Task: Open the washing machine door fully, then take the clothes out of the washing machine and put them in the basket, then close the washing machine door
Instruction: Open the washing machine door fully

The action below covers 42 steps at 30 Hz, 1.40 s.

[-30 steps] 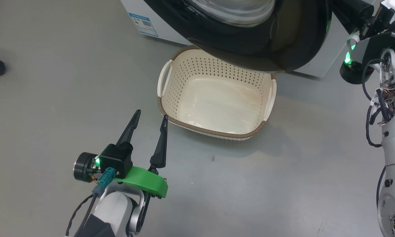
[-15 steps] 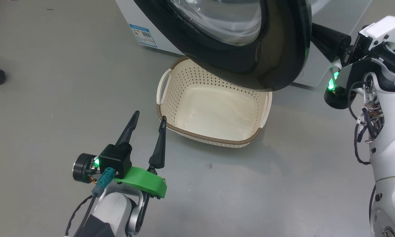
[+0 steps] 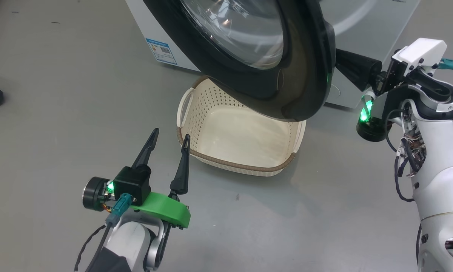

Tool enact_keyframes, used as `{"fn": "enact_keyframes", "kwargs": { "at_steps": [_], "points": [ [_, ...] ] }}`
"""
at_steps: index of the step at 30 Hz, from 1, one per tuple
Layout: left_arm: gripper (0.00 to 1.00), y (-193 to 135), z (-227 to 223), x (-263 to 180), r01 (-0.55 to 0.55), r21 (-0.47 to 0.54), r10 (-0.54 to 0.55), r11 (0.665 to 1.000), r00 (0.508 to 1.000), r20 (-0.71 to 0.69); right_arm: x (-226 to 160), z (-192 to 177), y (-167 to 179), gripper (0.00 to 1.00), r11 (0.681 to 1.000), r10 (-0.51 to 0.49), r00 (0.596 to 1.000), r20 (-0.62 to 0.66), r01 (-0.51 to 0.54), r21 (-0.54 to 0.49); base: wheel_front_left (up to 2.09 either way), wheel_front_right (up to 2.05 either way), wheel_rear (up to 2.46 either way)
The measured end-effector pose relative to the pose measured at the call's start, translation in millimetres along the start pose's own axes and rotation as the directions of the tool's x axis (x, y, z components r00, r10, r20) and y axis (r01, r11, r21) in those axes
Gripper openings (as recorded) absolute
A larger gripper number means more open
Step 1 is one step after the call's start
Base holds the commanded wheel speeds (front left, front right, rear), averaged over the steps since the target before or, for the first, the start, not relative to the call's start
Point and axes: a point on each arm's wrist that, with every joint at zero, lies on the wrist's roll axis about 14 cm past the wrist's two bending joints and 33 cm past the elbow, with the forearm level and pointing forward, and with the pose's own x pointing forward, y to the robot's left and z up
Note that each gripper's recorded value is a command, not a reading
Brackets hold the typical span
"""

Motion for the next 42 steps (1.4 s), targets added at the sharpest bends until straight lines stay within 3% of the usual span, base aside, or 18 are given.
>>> {"fn": "enact_keyframes", "kwargs": {
  "at_steps": [25, 42],
  "points": [
    [1.0, -3.6, 1.6, -5.0, 0.009, 0.0, -0.009, 1.0, 1.0, 0.005, 4.5, -56.0, -9.1, 0.0, 0.999, -0.032, 0.981, -0.192, 0.026, -0.033, 0.0, 0.0, 0.0],
    [1.0, -2.3, 5.5, -7.9, 0.005, 0.0, -0.005, 1.0, 1.0, 0.016, 9.4, -121.0, -13.9, 0.0, 1.0, -0.02, 0.917, -0.398, 0.016, -0.013, 0.0, 0.0, 0.0]
  ]
}}
